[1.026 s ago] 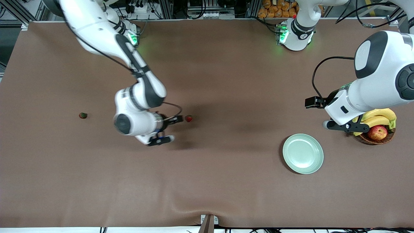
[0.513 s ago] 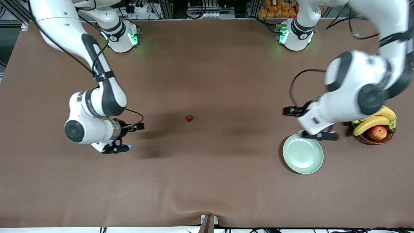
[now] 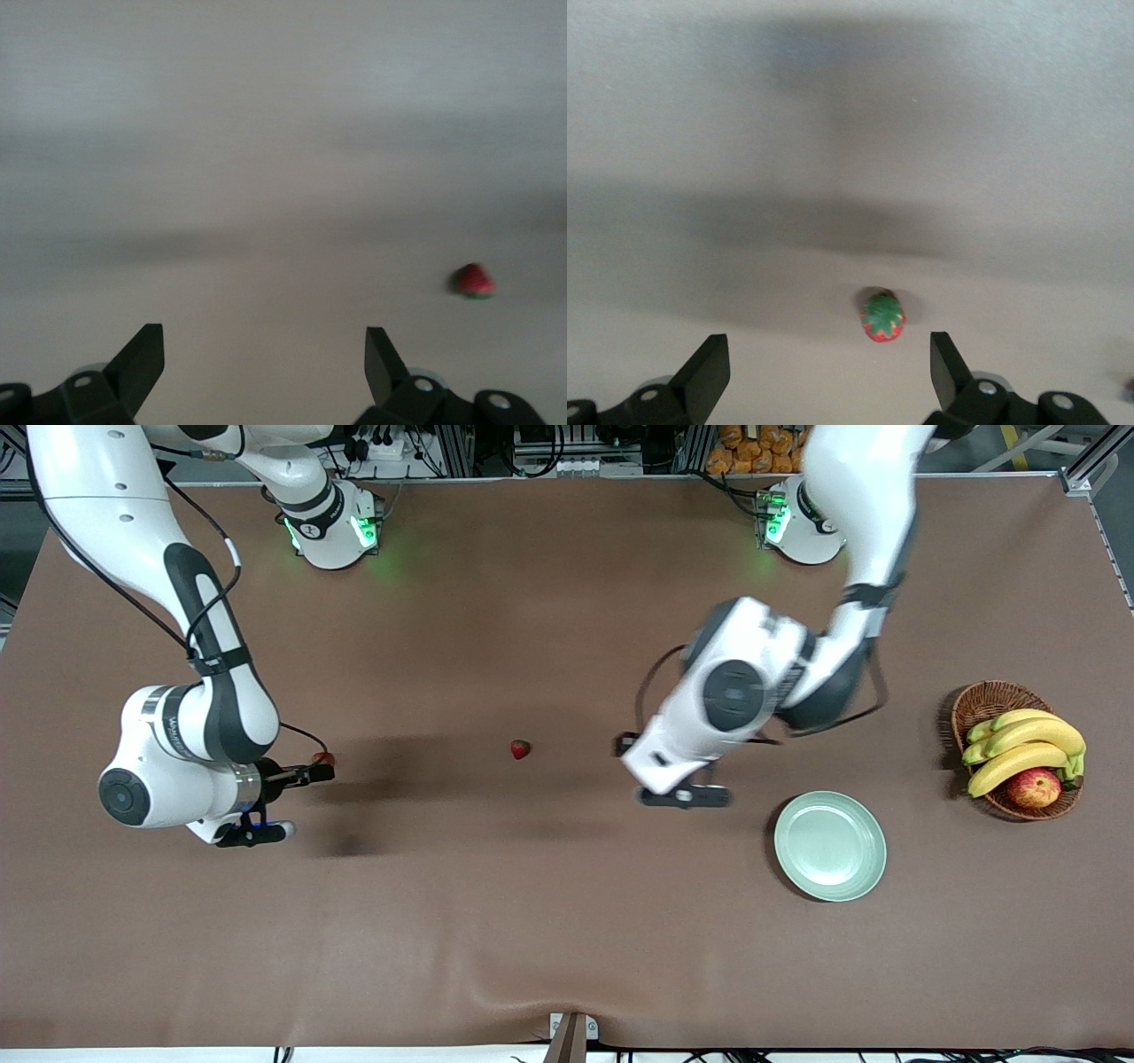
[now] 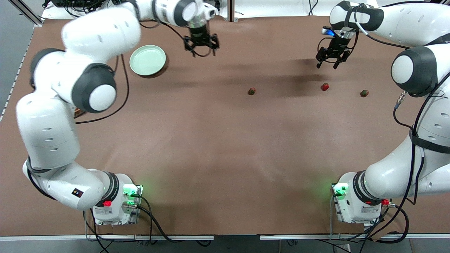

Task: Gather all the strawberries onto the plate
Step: 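Grasp the strawberry with the left gripper while the right gripper reaches another, then carry the strawberry to the plate while the right gripper grasps another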

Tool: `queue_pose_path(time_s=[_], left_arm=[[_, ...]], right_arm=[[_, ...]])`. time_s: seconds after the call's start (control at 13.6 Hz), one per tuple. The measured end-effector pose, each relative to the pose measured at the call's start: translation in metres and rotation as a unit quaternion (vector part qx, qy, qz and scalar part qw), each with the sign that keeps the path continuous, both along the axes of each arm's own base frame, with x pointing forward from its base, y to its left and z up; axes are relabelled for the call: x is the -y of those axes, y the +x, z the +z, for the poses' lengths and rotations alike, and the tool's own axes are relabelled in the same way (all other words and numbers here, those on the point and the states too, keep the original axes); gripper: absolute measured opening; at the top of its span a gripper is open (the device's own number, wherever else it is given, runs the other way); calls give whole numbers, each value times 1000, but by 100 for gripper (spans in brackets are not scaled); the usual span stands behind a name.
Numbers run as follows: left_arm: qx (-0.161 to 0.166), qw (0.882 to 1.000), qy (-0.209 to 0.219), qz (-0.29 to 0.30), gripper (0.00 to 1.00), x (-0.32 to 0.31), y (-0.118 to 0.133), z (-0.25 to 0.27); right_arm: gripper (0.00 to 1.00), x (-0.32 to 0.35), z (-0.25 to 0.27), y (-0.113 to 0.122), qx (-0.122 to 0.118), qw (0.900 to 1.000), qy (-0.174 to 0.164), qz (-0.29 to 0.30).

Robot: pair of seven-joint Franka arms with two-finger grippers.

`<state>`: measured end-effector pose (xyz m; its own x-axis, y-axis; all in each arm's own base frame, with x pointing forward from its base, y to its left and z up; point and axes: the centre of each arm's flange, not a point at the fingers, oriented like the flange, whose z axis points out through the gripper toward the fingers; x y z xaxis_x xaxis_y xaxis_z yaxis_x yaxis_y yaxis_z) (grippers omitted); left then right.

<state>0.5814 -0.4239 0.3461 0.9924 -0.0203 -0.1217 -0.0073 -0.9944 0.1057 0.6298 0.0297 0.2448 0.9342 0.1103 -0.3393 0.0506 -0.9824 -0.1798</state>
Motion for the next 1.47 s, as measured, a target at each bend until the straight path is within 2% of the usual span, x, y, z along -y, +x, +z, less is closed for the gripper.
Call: queue_pose_path(time_s=[0.37,0.51,0.88,1.25,1.32,1.47], left_arm=[[51,998,-40,9,100,106,-51,-59],[72,996,-51,6,100,131,-69,-80],[133,991,-27,-6,100,163,-100,-150],[156,987,-27,-22,100,178,-115,-161],[161,986,-23,-27,100,180,-118,-162],[168,985,-15,-33,100,185,-124,-168]], right_arm=[[100,22,-33,-14,-30,999,-5,-11],[100,23,-49,-19,-33,999,-8,-12],[100,24,-74,-32,-35,999,-12,-14],[100,23,-75,-33,-37,999,-12,-14],[99,22,-75,-34,-37,999,-11,-13],[90,21,-77,-34,-39,999,-11,-12]])
